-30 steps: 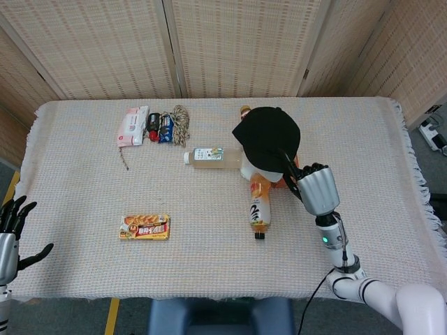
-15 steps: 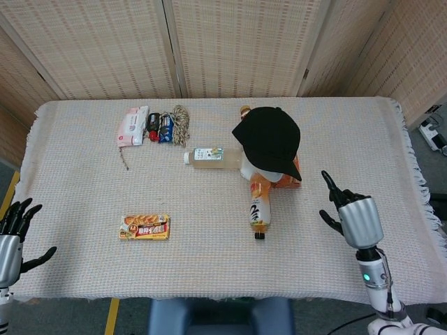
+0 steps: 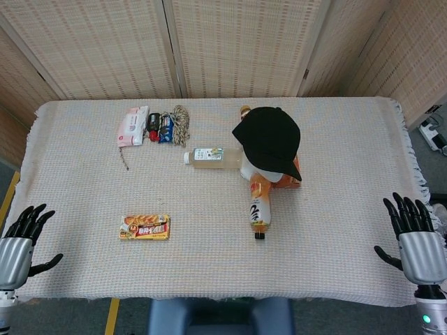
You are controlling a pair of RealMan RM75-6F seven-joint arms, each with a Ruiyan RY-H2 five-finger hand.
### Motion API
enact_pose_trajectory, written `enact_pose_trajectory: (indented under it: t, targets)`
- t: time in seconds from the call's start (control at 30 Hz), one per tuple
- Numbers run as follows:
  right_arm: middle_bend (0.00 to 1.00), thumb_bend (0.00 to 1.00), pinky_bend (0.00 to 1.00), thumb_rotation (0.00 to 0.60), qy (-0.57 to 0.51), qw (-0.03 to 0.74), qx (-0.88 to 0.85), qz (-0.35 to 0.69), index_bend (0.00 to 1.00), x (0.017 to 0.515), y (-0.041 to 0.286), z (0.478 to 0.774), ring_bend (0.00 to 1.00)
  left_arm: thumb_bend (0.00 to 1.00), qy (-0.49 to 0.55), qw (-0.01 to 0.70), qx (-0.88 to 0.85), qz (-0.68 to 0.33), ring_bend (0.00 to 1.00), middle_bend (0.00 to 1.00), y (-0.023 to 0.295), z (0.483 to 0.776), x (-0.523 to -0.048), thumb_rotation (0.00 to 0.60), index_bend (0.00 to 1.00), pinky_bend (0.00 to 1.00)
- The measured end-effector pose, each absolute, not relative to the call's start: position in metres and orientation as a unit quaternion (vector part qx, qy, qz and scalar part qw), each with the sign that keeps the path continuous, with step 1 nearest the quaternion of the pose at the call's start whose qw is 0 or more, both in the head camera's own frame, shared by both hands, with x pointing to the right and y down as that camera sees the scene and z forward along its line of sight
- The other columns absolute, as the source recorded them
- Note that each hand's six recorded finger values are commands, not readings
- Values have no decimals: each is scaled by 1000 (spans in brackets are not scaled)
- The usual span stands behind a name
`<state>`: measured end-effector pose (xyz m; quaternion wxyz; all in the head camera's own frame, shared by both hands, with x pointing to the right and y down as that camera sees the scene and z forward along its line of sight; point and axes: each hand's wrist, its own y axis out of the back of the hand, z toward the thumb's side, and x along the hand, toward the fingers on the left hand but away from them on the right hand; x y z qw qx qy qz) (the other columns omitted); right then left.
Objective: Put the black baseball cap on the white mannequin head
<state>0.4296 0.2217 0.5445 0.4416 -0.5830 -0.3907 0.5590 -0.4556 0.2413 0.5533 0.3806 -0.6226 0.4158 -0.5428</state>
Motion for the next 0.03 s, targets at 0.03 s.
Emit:
enact_pose_trajectory:
  t: [0.03]
  targets:
    - [0,0,0,600,-389,439,-585,560,0,430,222,545,0,166,416,383,-622,-541,66,121,242,553,-455,600,180,260]
